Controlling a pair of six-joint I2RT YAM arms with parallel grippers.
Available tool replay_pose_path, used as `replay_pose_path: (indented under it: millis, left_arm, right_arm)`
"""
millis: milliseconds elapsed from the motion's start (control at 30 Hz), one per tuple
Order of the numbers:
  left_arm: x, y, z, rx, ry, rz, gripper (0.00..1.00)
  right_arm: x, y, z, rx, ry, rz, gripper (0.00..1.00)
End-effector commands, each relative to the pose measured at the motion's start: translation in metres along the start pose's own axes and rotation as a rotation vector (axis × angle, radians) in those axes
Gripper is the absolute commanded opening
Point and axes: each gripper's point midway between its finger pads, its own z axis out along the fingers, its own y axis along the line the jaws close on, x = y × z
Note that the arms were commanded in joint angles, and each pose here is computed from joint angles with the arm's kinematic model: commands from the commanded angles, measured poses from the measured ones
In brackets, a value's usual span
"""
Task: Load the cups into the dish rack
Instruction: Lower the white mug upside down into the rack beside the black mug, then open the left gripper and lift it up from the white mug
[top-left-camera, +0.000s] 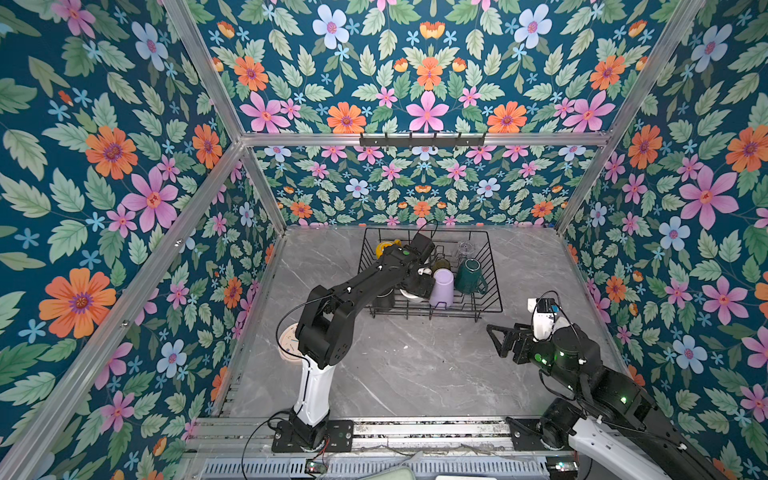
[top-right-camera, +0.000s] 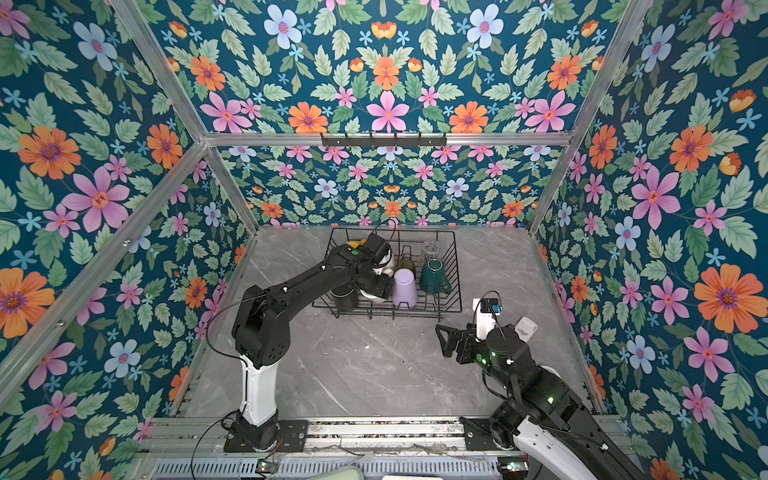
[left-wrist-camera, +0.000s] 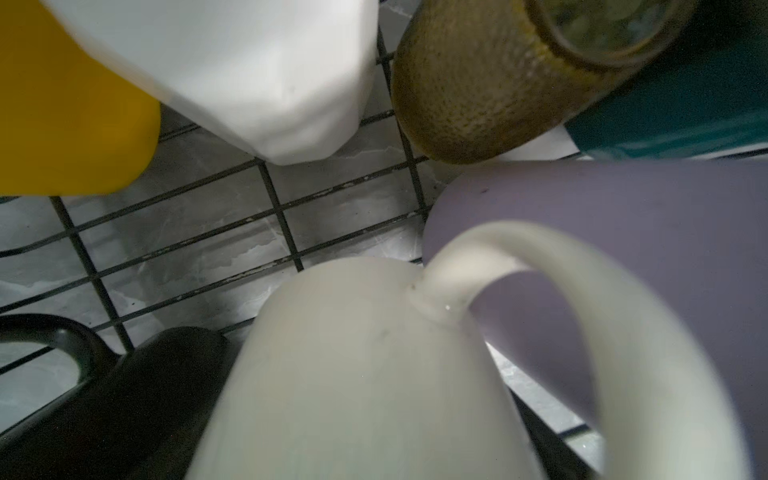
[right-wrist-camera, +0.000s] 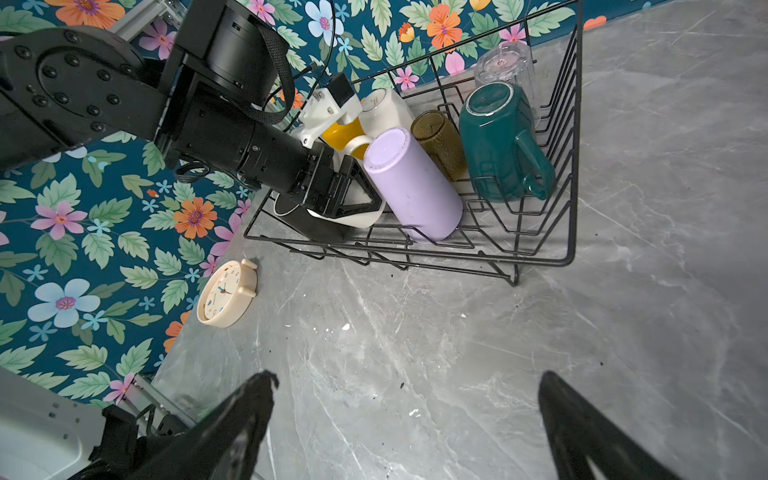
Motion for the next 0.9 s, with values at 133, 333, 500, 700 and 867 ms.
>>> replay_pose_path:
  millis: [133,333,500,700,867]
  left_arm:
    - [-0.003,0.005,0.013,-0.036,0.015,-0.014,0.02]
    - [0.004,0.012,0.026,-0.080,0.064,-0.012,0.10]
    - [0.006,0.014,0.034,-0.092,0.079,-0.020,0.24]
    - [0.006,0.017,0.039,-0.101,0.087,-0.028,0.49]
    - [0.007,0.019,0.043,-0.109,0.099,-0.031,0.61]
  right_arm:
    - [0.001,0.000,0.001,-0.003,0.001,0.001,0.99]
    - [0.001,0.001,0.000,-0.005,0.003,0.001,0.99]
    - [0.003,0.000,0.001,-0.005,0.009,0.003,0.99]
    - [0.003,0.000,0.001,-0.007,0.006,0.003,0.99]
    - [0.003,0.000,0.001,-0.007,0.008,0.005,0.99]
